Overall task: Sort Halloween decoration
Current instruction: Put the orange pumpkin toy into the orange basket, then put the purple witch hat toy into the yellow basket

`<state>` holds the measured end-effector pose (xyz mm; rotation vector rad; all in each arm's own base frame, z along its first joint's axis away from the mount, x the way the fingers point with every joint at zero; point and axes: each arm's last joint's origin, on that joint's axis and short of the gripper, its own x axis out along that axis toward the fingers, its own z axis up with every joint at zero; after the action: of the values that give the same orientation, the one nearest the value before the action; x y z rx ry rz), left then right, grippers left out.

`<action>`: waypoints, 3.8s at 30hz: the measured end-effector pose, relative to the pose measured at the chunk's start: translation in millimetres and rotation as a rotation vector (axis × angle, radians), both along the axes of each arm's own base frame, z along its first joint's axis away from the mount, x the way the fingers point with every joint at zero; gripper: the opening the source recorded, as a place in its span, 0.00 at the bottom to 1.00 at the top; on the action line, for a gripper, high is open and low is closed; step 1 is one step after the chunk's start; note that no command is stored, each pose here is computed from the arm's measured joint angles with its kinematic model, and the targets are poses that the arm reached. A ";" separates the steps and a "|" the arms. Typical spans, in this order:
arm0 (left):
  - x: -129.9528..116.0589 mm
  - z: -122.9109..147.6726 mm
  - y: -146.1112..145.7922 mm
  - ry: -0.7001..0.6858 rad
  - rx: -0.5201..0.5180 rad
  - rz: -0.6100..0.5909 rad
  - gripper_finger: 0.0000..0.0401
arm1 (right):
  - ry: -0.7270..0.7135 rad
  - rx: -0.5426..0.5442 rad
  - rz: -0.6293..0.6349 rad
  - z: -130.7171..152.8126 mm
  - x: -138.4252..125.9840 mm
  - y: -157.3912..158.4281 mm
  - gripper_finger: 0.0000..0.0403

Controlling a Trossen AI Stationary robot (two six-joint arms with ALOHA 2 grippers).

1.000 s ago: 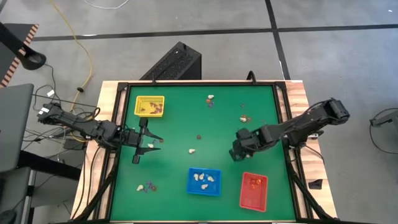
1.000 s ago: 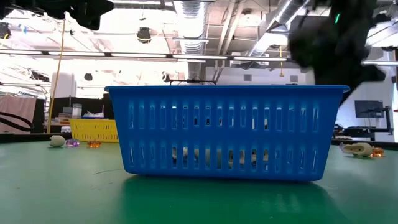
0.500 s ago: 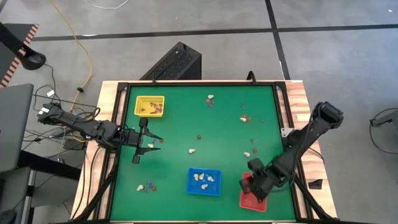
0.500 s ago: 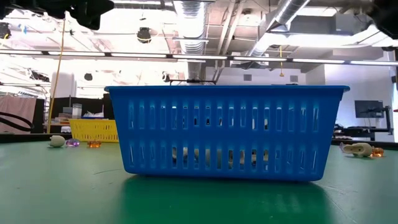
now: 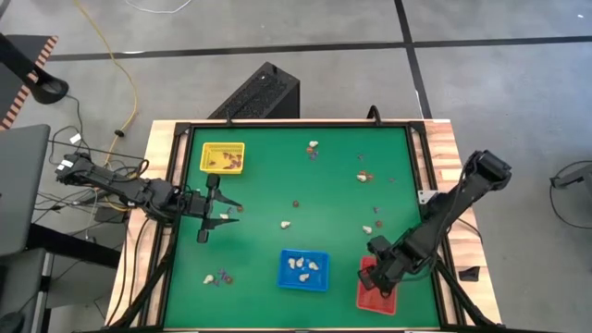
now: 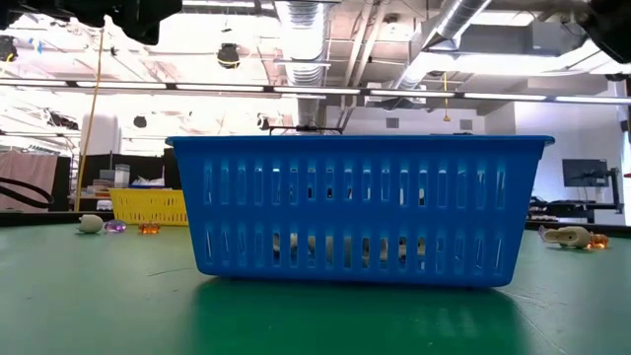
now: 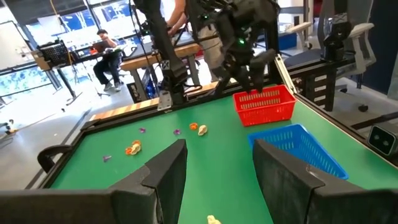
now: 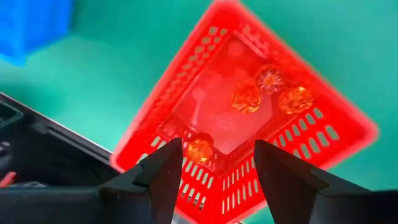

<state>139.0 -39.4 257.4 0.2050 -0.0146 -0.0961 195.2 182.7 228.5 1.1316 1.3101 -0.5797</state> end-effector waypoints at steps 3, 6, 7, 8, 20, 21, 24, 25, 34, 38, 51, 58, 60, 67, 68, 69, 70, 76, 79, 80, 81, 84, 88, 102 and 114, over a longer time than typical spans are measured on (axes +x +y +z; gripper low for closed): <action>0.0 0.0 0.0 -0.001 0.011 0.000 0.43 | -0.001 -0.050 -0.034 11.2 -6.8 -16.2 0.57; 0.0 0.0 0.0 -0.001 0.012 0.000 0.43 | 0.058 -0.175 -0.087 16.5 -15.9 -38.8 0.56; 0.0 0.0 0.0 -0.001 0.012 0.000 0.43 | 0.088 -0.222 -0.108 17.1 -18.0 -46.9 0.56; 0.0 0.0 0.0 -0.001 0.013 0.000 0.43 | 0.122 -0.268 -0.128 17.3 -19.8 -54.8 0.56; 0.0 -0.1 0.0 -0.001 0.014 0.000 0.43 | 0.199 -0.377 -0.088 -15.7 10.3 -146.3 0.55; 0.1 -0.2 0.0 0.000 0.015 0.000 0.43 | 0.205 -0.378 -0.086 -19.2 10.5 -153.4 0.55; 0.0 -0.3 0.0 0.002 0.016 0.000 0.43 | 0.209 -0.380 -0.085 -29.0 10.5 -171.1 0.55; 0.0 -0.4 0.0 0.002 0.017 0.000 0.43 | 0.208 -0.380 -0.088 -32.6 10.1 -175.8 0.55; 0.0 -2.2 0.0 0.019 0.033 0.000 0.43 | 0.171 -0.346 -0.085 -58.2 5.9 -191.6 0.55; 0.0 -2.2 0.1 0.019 0.033 0.005 0.43 | 0.188 -0.341 -0.093 -66.4 1.0 -190.8 0.55; -3.5 -5.5 3.3 0.058 0.044 0.070 0.43 | 0.174 -0.343 -0.099 -79.0 -4.0 -189.4 0.32; -20.6 -18.5 11.2 -0.014 0.032 0.145 0.43 | 0.170 -0.346 -0.094 -78.3 -3.7 -188.5 0.15; -28.2 -22.2 14.4 -0.048 0.018 0.167 0.43 | 0.160 -0.347 -0.082 -76.3 -1.7 -186.1 0.13; -49.6 -20.2 21.5 -0.151 -0.049 0.169 0.43 | 0.027 -0.364 -0.053 -51.9 20.6 -174.6 0.07; -51.3 -20.1 22.0 -0.155 -0.054 0.167 0.43 | -0.005 -0.372 -0.054 -47.8 24.7 -173.3 0.06; -52.7 -20.1 22.4 -0.158 -0.060 0.164 0.43 | -0.043 -0.382 -0.054 -44.3 29.2 -172.4 0.05; -53.7 -20.2 22.7 -0.159 -0.066 0.163 0.43 | -0.085 -0.394 -0.052 -40.9 33.7 -171.8 0.05; -54.7 -19.6 22.9 -0.167 -0.081 0.158 0.43 | -0.442 -0.478 -0.064 -22.3 71.8 -184.8 0.06; -54.6 -19.4 22.9 -0.169 -0.083 0.158 0.43 | -0.593 -0.548 -0.049 -16.8 99.9 -199.1 0.05; -54.6 -19.4 22.9 -0.169 -0.082 0.158 0.43 | -0.628 -0.577 -0.038 -15.2 110.9 -204.6 0.05; -54.6 -19.4 22.9 -0.169 -0.082 0.158 0.43 | -0.654 -0.607 -0.024 -13.8 122.8 -210.2 0.05; -54.6 -19.4 23.1 -0.169 -0.082 0.168 0.43 | -0.691 -0.695 0.026 -9.5 162.8 -228.8 0.05; -54.6 -19.5 23.4 -0.167 -0.079 0.176 0.43 | -0.738 -0.753 0.106 -3.8 220.9 -259.1 0.05; -54.3 -21.9 24.0 -0.144 -0.032 0.205 0.43 | -0.950 -0.733 0.131 -27.5 352.4 -355.2 0.07; -54.1 -23.7 24.6 -0.123 0.002 0.233 0.43 | -0.926 -0.712 0.140 -39.9 362.5 -369.5 0.32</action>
<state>84.8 -14.7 233.6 0.2133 -0.1131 0.1492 557.7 -186.8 188.6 0.5613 0.3128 -0.2966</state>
